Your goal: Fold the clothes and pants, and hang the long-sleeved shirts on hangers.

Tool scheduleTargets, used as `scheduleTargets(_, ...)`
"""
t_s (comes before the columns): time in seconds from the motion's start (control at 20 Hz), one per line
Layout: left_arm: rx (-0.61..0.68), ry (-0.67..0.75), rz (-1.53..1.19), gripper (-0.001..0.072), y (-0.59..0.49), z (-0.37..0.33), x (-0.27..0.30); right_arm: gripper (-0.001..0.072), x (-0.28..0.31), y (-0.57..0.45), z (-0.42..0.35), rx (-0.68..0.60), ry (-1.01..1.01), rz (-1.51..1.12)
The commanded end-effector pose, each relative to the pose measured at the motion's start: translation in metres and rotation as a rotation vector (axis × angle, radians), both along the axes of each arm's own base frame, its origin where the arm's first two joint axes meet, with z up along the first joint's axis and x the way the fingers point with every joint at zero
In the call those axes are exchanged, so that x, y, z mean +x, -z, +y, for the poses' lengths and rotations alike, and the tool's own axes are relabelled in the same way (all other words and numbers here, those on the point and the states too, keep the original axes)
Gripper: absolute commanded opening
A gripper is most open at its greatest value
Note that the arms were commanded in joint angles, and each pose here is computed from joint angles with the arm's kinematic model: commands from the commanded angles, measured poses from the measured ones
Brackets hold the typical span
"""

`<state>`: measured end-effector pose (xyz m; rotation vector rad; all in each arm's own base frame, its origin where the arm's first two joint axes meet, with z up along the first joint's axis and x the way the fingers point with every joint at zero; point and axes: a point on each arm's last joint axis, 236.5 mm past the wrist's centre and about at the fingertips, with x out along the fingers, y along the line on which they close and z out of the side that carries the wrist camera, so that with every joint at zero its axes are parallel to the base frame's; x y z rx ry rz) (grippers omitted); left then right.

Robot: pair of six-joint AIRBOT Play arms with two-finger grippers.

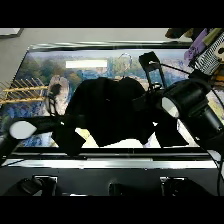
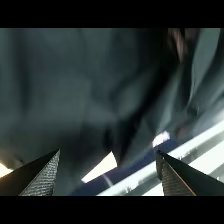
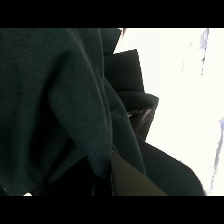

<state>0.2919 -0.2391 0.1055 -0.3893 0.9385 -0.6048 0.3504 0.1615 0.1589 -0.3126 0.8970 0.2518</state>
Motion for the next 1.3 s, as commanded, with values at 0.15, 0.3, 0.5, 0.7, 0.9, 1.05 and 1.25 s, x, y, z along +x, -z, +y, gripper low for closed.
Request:
scheduleTargets(0.15,0.161,0.025,-0.216,0.0671,-0.079,0.090,0.015,0.0028,-0.001,-0.020,0.008,-0.272,-0.440,-0.120)
scheduleTargets(0.3,0.237,0.203,-0.213,0.0671,-0.067,0.094,-0.005,0.0028,-0.001,-0.040,0.018,-0.230,-0.478,-0.201)
scheduleTargets(0.5,0.301,0.394,-0.282,0.0667,-0.049,0.079,-0.004,0.0028,-0.006,-0.043,0.037,-0.176,-0.542,-0.220)
scheduleTargets(0.7,0.366,0.576,-0.403,0.0646,-0.034,0.054,0.005,0.0028,-0.010,-0.050,0.059,-0.094,-0.593,-0.253)
scheduleTargets(0.9,0.357,0.619,-0.367,0.0564,-0.015,0.039,0.010,0.0028,-0.016,-0.052,0.070,-0.037,-0.610,-0.246)
scheduleTargets(1.05,0.358,0.603,-0.359,0.0149,-0.008,0.040,0.019,0.0028,-0.023,-0.052,0.080,0.017,-0.623,-0.229)
scheduleTargets(1.25,0.359,0.602,-0.368,0.0023,-0.011,0.040,0.018,0.0069,-0.025,-0.045,0.072,0.031,-0.561,-0.178)
